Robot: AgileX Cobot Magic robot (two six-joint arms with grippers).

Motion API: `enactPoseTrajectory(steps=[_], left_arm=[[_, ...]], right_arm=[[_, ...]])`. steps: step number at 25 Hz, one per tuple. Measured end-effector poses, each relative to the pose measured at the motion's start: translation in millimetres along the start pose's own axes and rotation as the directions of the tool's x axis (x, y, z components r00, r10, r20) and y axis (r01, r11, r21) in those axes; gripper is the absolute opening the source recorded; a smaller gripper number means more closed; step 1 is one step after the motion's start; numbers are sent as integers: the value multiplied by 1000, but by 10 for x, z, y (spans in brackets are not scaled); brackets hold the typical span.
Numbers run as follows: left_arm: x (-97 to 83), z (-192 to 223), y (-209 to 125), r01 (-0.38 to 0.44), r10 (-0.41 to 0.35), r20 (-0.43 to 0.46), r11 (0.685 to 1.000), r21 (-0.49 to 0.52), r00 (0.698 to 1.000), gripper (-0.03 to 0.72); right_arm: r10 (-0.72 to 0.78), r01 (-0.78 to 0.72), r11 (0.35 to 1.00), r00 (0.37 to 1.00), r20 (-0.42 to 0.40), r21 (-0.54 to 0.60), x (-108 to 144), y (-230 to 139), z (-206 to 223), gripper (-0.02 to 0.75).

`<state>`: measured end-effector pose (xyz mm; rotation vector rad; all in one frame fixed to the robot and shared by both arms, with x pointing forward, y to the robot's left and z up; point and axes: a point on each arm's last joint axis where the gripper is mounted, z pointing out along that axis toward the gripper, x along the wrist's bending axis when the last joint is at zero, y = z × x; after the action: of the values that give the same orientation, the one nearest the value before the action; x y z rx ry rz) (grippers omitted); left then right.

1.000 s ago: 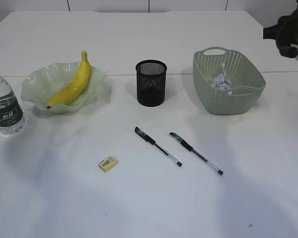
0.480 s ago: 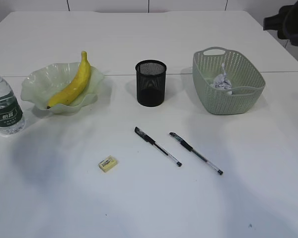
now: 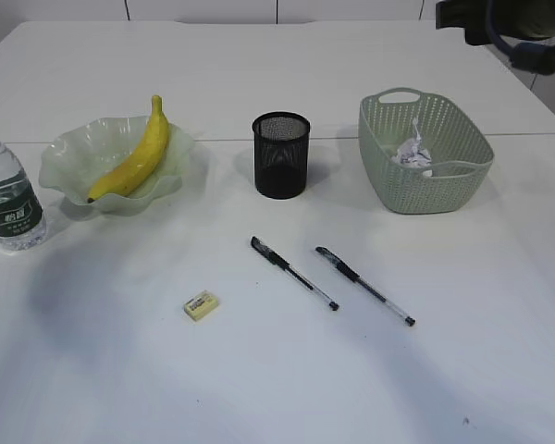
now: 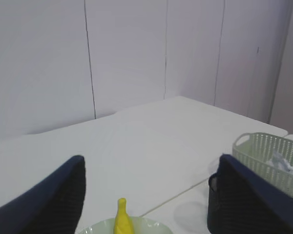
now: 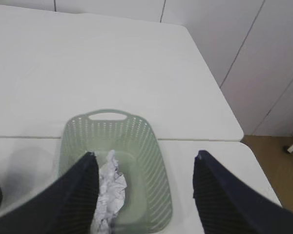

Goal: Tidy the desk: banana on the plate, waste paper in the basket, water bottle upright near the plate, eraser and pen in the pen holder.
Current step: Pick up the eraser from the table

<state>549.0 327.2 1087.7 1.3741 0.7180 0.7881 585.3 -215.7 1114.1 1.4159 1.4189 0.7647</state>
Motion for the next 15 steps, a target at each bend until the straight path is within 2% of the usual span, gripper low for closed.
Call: enactPoseTrajectory(steps=[5, 15], left_arm=[[-105, -56, 163, -57, 57, 22, 998, -24, 998, 547], [-215, -95, 263, -94, 97, 80, 995, -46, 992, 514]], right_arm=[[-63, 62, 998, 996, -63, -24, 208, 26, -130, 461], [-162, 162, 987, 968, -192, -16, 645, -189, -349, 461]])
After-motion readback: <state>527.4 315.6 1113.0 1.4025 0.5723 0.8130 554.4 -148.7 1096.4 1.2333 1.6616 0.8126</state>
